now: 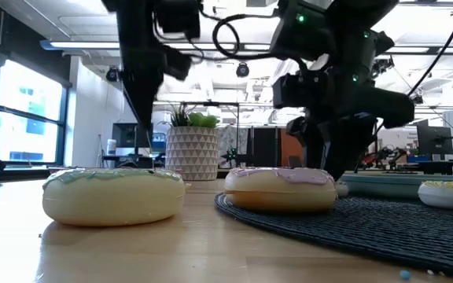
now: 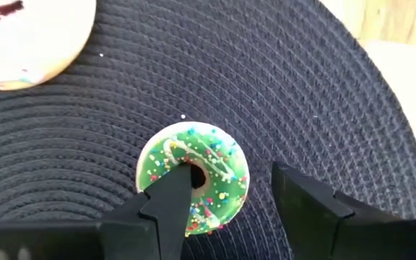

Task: Pick & Place donuts
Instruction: Put the small green donut on the pink plate

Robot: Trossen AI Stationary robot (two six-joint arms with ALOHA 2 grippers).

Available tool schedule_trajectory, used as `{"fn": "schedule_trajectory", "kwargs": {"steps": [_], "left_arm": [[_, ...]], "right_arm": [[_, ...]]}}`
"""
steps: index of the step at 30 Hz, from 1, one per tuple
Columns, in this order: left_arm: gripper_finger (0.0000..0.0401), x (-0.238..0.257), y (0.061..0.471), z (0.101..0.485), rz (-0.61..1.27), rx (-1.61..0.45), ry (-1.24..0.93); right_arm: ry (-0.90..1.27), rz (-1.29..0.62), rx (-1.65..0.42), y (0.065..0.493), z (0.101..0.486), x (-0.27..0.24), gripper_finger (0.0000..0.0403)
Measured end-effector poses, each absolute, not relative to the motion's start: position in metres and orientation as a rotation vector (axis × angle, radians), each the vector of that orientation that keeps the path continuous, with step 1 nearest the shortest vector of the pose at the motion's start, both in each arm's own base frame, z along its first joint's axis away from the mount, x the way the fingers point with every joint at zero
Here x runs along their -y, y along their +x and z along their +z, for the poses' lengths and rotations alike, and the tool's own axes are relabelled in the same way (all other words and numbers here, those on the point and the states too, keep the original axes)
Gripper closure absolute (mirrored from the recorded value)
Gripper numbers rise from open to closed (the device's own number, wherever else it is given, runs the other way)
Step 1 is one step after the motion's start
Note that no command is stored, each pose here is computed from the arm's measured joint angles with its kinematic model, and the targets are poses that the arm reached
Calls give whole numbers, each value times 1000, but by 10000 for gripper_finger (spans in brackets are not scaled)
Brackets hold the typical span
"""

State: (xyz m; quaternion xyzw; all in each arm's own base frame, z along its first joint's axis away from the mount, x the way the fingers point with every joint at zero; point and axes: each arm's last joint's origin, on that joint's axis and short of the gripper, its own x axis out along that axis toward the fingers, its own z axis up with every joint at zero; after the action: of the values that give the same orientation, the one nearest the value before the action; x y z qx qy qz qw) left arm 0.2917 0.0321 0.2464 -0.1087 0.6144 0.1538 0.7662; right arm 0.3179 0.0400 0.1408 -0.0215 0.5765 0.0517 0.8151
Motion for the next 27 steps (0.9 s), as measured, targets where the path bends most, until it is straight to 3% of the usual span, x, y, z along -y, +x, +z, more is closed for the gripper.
{"fn": "schedule_trajectory", "kwargs": {"steps": [5, 10, 16, 22, 27], "left_arm": [[272, -20, 273, 296, 359, -1220, -164], [272, -7, 229, 343, 366, -998, -144], [272, 0, 181, 360, 449, -835, -124], [272, 1, 163, 361, 480, -737, -159], [272, 1, 162, 361, 481, -727, -162]], "right_arm": [[-16, 85, -1239, 320, 136, -40, 247], [41, 65, -1230, 320, 138, -40, 316], [159, 79, -1147, 328, 141, -36, 392], [146, 19, -675, 364, 169, -26, 378], [97, -53, -281, 385, 195, -14, 390]]}}
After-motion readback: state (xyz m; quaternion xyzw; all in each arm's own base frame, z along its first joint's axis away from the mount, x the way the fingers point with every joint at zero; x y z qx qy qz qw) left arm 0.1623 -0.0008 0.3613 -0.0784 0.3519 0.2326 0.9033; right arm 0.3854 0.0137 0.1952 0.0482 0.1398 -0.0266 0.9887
